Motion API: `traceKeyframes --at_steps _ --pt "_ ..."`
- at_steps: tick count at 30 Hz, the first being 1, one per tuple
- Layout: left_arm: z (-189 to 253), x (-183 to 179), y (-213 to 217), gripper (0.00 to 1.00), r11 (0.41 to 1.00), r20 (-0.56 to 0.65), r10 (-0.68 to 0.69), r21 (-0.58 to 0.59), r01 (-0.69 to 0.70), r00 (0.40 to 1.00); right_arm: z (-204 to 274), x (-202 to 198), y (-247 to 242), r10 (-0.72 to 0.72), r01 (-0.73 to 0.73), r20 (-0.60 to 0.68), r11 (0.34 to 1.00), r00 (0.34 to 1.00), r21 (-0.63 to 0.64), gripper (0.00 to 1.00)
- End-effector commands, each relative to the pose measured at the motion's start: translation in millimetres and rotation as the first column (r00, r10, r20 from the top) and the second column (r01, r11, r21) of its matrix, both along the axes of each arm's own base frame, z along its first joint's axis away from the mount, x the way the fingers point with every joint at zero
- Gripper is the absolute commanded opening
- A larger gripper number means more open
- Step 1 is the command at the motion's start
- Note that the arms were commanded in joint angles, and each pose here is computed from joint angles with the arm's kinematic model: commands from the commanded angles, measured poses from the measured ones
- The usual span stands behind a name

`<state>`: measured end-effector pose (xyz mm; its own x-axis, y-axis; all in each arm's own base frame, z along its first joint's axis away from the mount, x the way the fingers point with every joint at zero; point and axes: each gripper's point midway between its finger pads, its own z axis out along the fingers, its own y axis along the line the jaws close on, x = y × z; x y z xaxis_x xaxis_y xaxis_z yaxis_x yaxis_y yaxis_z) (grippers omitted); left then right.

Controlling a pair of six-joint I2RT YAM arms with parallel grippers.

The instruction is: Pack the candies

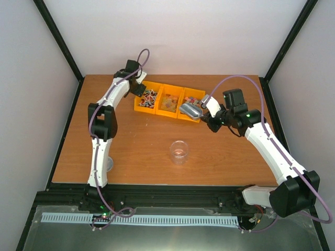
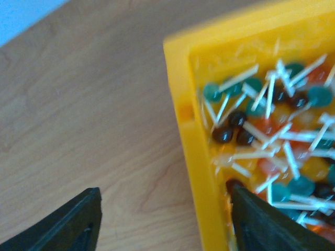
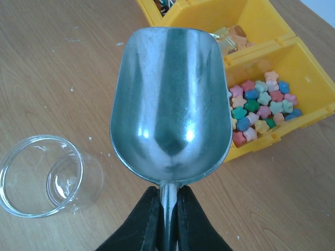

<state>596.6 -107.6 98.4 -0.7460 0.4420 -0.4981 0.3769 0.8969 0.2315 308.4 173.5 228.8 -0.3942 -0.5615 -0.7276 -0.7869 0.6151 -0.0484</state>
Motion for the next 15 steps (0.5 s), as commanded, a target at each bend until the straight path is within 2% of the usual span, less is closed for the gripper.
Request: traceKeyframes --at_steps 1,8,15 --pt "-3 -29 23 0.65 0.997 -0.062 0.031 0.077 -0.026 0.998 -6 5 -7 -0.037 0.037 -0.006 0.999 0.999 -0.007 0.03" --pt "-20 -93 31 0.56 0.997 -0.168 0.028 0.073 -0.016 0.985 -10 7 -8 -0.032 0.032 -0.016 0.999 0.999 -0.006 0.03" --pt "-38 -175 27 0.54 1.000 -0.321 0.006 0.003 -0.005 0.947 -16 10 -10 -0.035 0.035 -0.024 0.999 0.999 -0.013 0.03"
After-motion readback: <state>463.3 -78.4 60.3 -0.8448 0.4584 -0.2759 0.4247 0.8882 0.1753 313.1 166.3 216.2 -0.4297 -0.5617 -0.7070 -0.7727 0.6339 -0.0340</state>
